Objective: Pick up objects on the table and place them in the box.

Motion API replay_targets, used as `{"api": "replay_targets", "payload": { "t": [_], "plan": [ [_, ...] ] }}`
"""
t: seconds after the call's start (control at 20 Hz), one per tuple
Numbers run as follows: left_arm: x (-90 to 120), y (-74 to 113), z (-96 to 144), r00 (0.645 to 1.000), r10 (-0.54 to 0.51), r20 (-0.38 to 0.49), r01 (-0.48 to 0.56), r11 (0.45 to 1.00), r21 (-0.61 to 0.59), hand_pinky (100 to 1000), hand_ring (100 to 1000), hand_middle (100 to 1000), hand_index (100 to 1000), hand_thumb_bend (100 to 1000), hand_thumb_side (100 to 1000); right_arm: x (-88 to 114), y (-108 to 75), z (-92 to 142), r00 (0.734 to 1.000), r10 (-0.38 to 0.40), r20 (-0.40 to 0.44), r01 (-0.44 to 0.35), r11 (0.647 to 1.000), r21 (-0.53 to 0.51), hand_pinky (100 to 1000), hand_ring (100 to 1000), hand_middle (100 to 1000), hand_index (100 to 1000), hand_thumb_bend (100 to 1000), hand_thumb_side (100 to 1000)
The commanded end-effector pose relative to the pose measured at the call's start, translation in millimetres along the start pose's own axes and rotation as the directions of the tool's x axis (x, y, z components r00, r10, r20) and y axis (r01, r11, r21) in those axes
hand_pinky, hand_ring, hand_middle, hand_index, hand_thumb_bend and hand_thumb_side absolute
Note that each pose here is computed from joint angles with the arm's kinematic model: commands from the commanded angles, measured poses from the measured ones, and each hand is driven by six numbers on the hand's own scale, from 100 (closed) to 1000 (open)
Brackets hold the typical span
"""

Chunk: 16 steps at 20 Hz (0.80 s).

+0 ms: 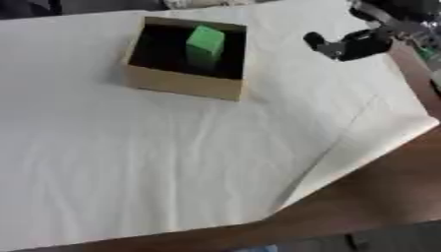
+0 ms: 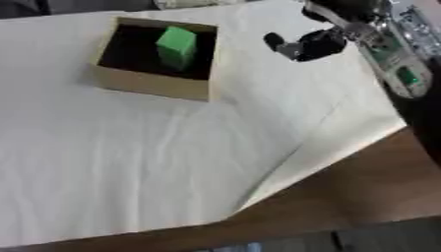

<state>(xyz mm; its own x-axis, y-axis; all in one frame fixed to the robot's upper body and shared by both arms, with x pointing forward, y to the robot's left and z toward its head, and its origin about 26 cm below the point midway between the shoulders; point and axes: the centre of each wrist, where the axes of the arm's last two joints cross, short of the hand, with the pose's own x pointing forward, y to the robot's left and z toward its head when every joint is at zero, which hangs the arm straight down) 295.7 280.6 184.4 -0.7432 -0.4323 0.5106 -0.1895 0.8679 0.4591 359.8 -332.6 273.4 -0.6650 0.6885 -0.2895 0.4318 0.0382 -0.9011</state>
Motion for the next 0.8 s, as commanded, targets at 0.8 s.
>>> {"api": "replay_targets", "payload": {
  "t": [0.8],
  "plan": [
    [-0.8, -6.2, 18.5, 0.994, -0.016, -0.109, 0.015, 1.0, -0.008, 830, 701, 726, 916, 100, 938, 69.2, 13.2, 52.7, 0.909, -0.404, -0.105, 0.354, 0.879, -0.32, 885, 903, 877, 1000, 100, 219]
  ]
}}
